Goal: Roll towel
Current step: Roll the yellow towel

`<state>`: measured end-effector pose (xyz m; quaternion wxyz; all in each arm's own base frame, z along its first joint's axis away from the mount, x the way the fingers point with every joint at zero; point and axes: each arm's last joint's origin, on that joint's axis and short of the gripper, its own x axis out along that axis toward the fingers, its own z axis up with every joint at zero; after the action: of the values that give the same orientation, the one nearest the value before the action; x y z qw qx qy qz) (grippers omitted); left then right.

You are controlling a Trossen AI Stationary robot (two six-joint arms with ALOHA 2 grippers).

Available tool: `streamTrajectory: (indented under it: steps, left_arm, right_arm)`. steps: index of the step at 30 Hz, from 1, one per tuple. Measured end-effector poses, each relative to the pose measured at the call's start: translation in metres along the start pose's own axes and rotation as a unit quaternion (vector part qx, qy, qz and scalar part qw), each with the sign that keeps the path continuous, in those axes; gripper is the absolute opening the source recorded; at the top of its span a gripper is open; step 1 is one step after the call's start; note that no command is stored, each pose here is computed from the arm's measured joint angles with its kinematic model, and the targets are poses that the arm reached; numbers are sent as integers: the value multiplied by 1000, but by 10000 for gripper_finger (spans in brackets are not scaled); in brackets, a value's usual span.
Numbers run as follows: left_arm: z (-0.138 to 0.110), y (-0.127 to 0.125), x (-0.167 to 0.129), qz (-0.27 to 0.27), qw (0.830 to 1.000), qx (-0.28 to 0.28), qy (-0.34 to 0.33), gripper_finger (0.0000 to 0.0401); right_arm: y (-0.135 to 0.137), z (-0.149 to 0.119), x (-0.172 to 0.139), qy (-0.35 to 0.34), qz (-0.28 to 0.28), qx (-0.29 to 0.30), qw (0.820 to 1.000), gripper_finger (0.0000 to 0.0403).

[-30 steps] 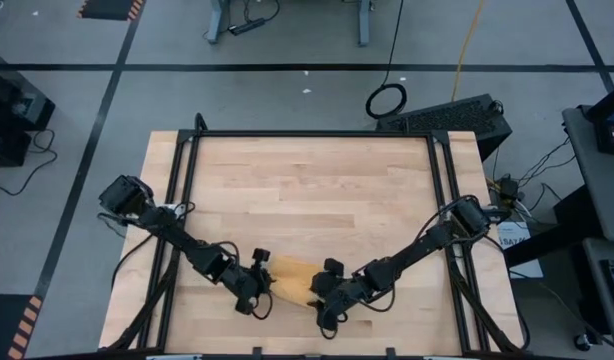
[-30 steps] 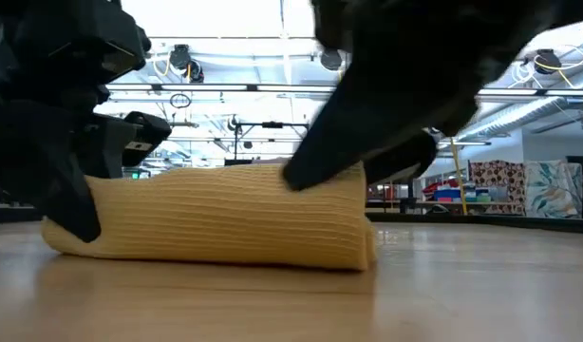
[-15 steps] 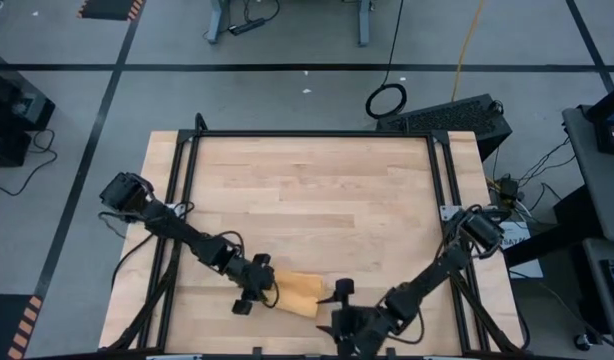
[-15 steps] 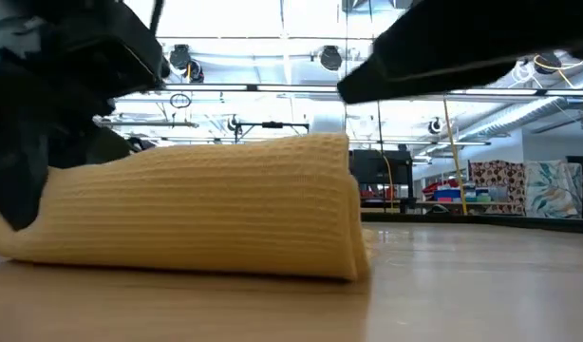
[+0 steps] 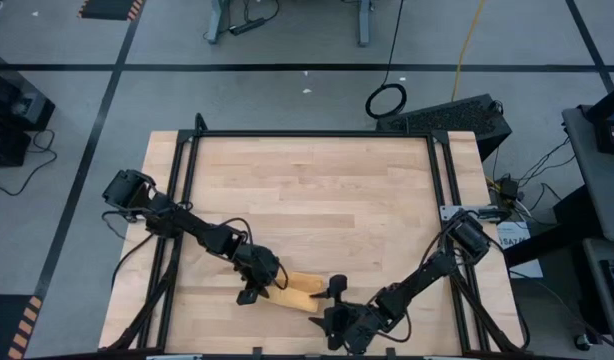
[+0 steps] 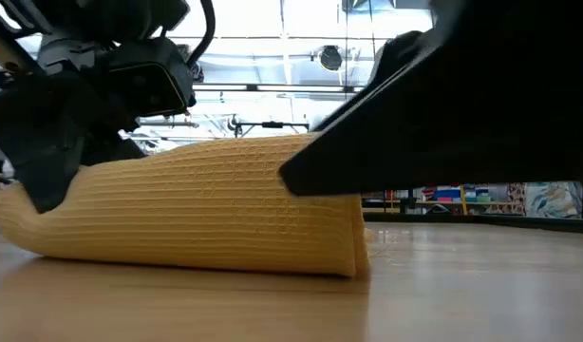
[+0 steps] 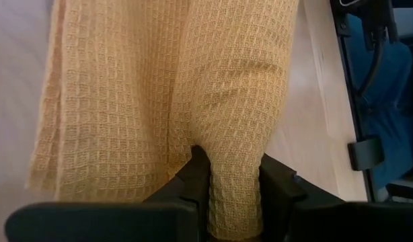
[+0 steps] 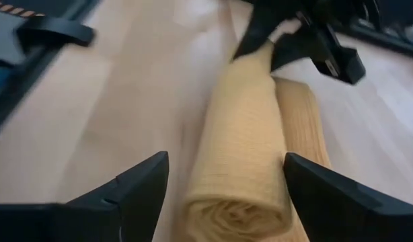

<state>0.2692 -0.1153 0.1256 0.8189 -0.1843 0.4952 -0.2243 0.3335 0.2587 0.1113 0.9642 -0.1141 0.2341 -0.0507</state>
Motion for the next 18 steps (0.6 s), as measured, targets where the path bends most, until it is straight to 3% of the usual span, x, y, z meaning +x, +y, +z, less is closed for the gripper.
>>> streamTrajectory:
  steps: [9, 18]
  left_arm:
    - [4, 7, -3, 2, 1000, 4, -8, 83]
    - [6, 9, -3, 52, 998, 8, -32, 110]
  right_arm:
    - [-9, -5, 8, 29, -15, 101, 994, 274]
    - [-10, -9, 7, 43, -23, 182, 982, 172]
